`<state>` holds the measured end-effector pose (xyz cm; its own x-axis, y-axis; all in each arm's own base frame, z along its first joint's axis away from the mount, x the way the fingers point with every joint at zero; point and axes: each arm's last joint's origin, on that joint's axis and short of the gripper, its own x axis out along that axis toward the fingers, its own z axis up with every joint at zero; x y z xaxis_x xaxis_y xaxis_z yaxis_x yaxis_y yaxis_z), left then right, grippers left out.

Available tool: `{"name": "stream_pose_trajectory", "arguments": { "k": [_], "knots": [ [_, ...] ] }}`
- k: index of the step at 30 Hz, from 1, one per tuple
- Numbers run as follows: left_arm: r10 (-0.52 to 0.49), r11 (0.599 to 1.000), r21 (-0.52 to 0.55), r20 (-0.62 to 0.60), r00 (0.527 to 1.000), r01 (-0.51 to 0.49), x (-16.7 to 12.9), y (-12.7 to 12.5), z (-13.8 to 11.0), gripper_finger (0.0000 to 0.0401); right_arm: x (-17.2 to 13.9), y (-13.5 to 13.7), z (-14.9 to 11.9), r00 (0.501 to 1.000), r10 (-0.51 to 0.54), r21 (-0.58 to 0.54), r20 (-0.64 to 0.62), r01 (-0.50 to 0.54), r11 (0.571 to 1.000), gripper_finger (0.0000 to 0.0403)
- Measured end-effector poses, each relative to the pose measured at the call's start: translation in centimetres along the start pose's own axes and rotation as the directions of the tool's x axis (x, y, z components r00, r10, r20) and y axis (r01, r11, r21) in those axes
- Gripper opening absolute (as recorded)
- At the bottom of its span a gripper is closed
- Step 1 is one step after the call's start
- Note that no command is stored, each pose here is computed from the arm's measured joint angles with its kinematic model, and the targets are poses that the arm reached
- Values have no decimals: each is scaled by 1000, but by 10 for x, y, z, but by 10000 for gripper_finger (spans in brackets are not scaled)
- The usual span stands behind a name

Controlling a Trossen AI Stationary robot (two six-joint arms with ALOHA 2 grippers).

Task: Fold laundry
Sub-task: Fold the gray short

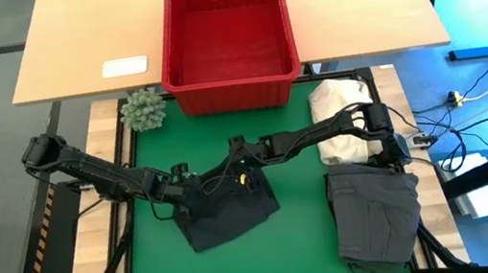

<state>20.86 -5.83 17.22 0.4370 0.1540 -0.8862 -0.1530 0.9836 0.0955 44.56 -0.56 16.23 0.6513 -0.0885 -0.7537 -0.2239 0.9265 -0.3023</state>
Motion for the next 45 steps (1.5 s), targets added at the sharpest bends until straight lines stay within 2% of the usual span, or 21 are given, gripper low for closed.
{"name": "stream_pose_trajectory", "arguments": {
  "k": [10,16,23,33,45],
  "knots": [
    [53,999,-13,45,998,-53,-15,8,-2,125,-19,-4,6,1000,-17,16,0,17,1000,130],
    [81,996,-28,78,994,-79,-29,15,-5,140,-37,-8,12,1000,-25,42,13,24,999,163],
    [78,997,-36,96,992,-74,-36,18,-7,139,-39,-7,10,1000,-4,62,-4,5,998,165],
    [67,997,-52,161,985,-59,-46,21,-5,138,-43,11,17,999,32,70,11,-32,997,166],
    [74,996,32,232,970,-84,-47,19,1,138,-46,21,23,999,39,114,26,-42,993,166]
  ]
}}
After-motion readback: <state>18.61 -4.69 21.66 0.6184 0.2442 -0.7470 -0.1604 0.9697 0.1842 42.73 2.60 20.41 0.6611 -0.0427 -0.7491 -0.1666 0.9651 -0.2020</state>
